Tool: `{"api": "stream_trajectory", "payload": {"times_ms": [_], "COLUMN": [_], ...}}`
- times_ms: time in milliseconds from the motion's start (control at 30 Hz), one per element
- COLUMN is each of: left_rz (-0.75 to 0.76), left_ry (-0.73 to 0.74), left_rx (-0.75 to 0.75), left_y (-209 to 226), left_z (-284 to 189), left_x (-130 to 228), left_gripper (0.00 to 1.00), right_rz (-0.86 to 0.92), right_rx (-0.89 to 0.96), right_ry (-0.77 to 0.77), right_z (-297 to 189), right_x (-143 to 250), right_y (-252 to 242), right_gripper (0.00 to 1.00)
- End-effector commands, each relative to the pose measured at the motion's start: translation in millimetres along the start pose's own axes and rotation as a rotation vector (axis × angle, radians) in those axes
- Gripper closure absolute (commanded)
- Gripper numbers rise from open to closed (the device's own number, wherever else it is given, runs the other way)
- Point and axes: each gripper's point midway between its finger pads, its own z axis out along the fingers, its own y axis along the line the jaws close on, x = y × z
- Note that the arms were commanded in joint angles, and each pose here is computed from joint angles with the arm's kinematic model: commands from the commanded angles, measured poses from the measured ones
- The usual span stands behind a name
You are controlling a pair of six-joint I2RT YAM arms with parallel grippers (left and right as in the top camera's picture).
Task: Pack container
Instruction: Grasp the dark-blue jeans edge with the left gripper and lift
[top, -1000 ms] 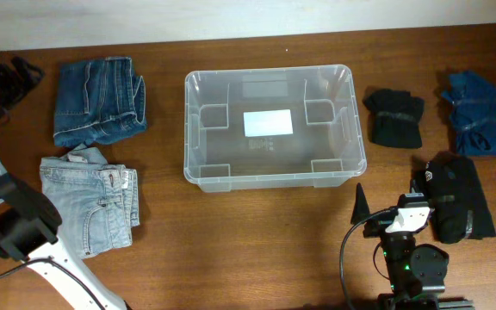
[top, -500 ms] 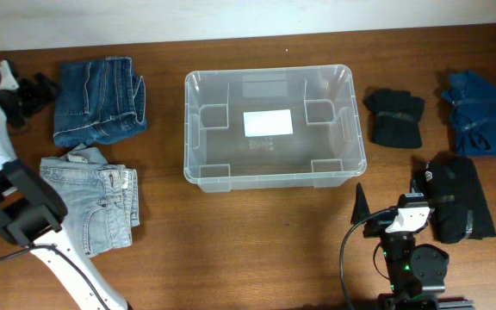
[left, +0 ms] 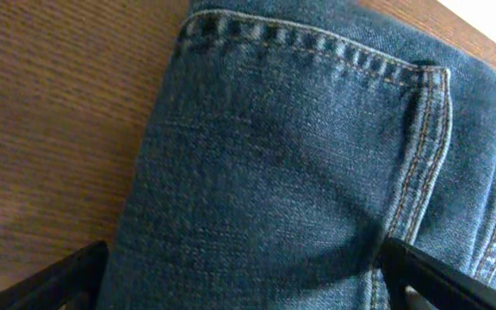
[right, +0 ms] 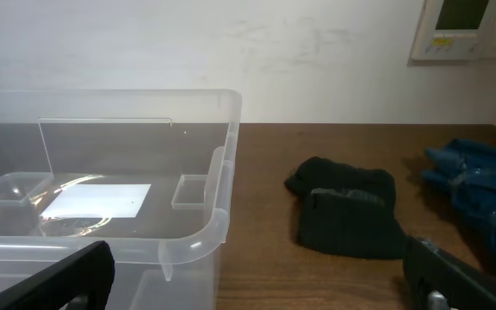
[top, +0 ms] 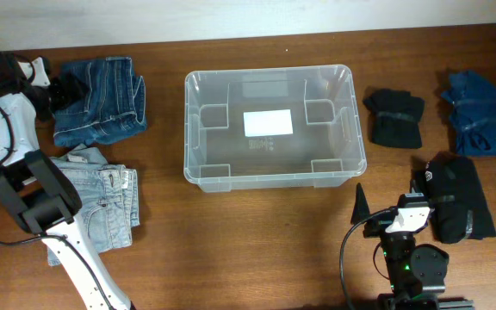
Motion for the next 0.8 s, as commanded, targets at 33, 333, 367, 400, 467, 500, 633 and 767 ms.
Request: {"api": "stream_trajectory", "payload": {"times_ms": [33, 333, 367, 400, 467, 500, 633, 767], "left_rz": [0.017, 0.048, 0.054, 0.060, 0.070, 0.075, 0.080, 0.070], "left_ry": [0.019, 0.093, 0.104, 0.111, 0.123, 0.126, 0.131, 0.133], "left_rx": [0.013, 0.121, 0.129, 0.133, 0.139, 0.142, 0.150, 0.223], "left_y": [-0.7, -47.5, -54.0, -59.1, -67.9, -71.5, -78.4, -87.7], "left_z": [12.2, 34.2, 36.3, 37.8, 40.5, 41.6, 43.1, 39.0], "left_x": [7.3, 30.7, 33.9, 36.0, 39.7, 40.8, 42.7, 42.3], "left_gripper": [0.01, 0.37, 0.42, 0.46, 0.56, 0.60, 0.99, 0.99], "right_rz": [-0.003, -0.003, -0.003, -0.003, -0.003, -0.003, -0.003, -0.003], "right_rx": [0.008, 0.008, 0.008, 0.008, 0.008, 0.008, 0.008, 0.008], "right_ry": [0.003, 0.003, 0.003, 0.003, 0.003, 0.003, 0.003, 0.003], "right_z": [0.0, 0.0, 0.0, 0.0, 0.0, 0.0, 0.0, 0.0], "right_x": [2.1, 2.1, 2.1, 2.1, 2.1, 2.1, 2.1, 2.1], "right_y": [-1.9, -1.9, -1.9, -1.9, -1.9, -1.9, -1.9, -1.9], "right_gripper": [0.02, 0.02, 0.02, 0.02, 0.02, 0.02, 0.02, 0.02]}}
